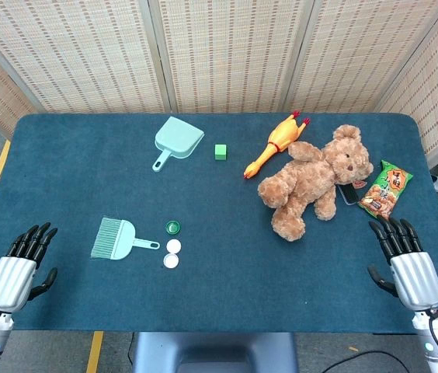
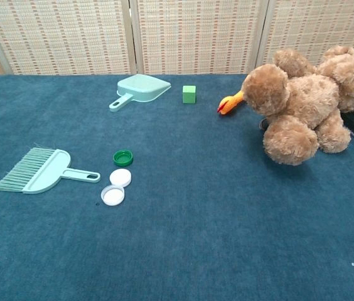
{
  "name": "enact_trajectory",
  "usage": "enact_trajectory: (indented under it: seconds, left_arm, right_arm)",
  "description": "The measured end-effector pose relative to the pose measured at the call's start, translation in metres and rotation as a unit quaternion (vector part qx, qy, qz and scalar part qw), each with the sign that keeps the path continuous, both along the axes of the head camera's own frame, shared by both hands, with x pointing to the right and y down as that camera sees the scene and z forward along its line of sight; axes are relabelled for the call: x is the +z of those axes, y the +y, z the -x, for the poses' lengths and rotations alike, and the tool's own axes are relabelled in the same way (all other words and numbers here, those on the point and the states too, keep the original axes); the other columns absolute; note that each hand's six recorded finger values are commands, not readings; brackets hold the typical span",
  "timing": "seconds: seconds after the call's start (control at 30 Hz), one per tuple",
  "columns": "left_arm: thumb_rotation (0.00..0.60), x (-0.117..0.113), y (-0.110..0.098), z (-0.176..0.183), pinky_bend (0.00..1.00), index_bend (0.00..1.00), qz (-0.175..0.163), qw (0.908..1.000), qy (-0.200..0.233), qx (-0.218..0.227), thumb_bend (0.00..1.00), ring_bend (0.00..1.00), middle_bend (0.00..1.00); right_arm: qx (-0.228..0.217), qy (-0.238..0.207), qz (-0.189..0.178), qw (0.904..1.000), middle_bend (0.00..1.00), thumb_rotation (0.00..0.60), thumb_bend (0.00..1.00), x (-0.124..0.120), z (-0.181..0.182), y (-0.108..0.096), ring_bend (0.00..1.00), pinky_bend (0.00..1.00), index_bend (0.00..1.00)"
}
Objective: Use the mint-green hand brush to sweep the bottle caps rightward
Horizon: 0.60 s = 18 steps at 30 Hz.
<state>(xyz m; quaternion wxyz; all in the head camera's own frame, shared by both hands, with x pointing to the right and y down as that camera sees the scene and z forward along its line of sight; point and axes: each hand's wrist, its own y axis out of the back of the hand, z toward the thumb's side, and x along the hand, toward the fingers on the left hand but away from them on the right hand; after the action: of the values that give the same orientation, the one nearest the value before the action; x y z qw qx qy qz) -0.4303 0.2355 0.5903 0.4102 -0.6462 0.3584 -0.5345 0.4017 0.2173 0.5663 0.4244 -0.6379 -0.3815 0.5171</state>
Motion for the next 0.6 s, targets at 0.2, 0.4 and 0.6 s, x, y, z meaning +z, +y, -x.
enact_trajectory:
  seconds: [0.2,0.4,0.6]
  left_arm:
    - [0.600,0.004,0.003,-0.003,0.14,0.00,0.008,0.9999,0.000,0.009,0.40,0.00,0.00]
    - [0.600,0.014,0.006,-0.016,0.24,0.00,0.021,0.9991,0.011,0.034,0.40,0.04,0.00]
    - [0.600,0.044,0.001,-0.046,0.58,0.10,0.047,0.9952,0.012,0.084,0.40,0.41,0.14]
  right_arm:
    - [0.000,-0.002,-0.002,1.0000,0.00,0.600,0.24,-0.002,-0.001,-0.001,0.00,0.00,0.00]
    - [0.003,-0.005,-0.016,0.9999,0.00,0.600,0.24,-0.011,-0.002,-0.001,0.00,0.00,0.00]
    - [0.007,-0.001,-0.021,0.9997,0.00,0.600,0.24,-0.014,-0.004,-0.001,0.00,0.00,0.00]
